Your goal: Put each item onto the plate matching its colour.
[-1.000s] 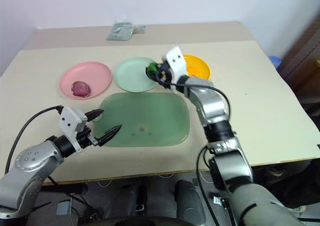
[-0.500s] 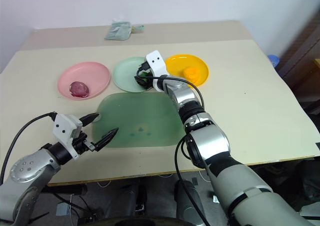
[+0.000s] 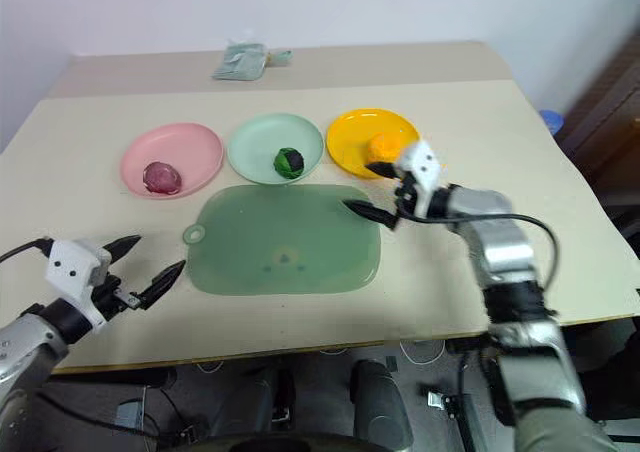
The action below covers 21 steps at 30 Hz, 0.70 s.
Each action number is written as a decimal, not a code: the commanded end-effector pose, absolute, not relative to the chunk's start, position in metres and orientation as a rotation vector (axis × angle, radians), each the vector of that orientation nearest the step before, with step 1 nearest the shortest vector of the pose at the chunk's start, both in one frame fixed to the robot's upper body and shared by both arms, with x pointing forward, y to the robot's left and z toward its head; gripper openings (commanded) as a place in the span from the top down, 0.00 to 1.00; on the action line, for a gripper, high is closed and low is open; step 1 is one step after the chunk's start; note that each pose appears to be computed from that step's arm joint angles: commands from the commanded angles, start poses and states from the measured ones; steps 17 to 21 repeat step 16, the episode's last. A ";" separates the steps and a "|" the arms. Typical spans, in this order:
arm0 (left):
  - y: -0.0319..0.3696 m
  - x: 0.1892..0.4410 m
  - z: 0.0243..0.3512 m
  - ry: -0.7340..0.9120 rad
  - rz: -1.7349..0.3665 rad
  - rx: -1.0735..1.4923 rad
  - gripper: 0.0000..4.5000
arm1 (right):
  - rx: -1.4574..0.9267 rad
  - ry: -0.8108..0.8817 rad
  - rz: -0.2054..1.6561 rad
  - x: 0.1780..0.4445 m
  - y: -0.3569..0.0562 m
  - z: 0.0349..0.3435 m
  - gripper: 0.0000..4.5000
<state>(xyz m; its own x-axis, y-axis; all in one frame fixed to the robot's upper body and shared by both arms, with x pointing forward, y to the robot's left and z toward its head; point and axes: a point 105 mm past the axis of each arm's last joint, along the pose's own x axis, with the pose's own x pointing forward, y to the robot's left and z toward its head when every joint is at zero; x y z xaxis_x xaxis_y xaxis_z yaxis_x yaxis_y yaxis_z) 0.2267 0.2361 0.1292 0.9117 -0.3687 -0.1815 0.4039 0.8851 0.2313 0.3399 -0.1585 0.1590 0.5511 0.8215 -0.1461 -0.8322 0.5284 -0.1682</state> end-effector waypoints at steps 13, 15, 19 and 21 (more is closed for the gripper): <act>0.237 0.222 0.130 0.112 -0.413 0.269 0.00 | -0.231 0.147 0.845 0.304 -0.211 0.153 0.01; 0.236 0.223 0.130 0.110 -0.412 0.267 0.00 | -0.233 0.142 0.844 0.307 -0.211 0.154 0.01; 0.236 0.224 0.130 0.108 -0.410 0.266 0.00 | -0.234 0.139 0.844 0.308 -0.211 0.155 0.01; 0.236 0.224 0.130 0.108 -0.410 0.266 0.00 | -0.234 0.139 0.844 0.308 -0.211 0.155 0.01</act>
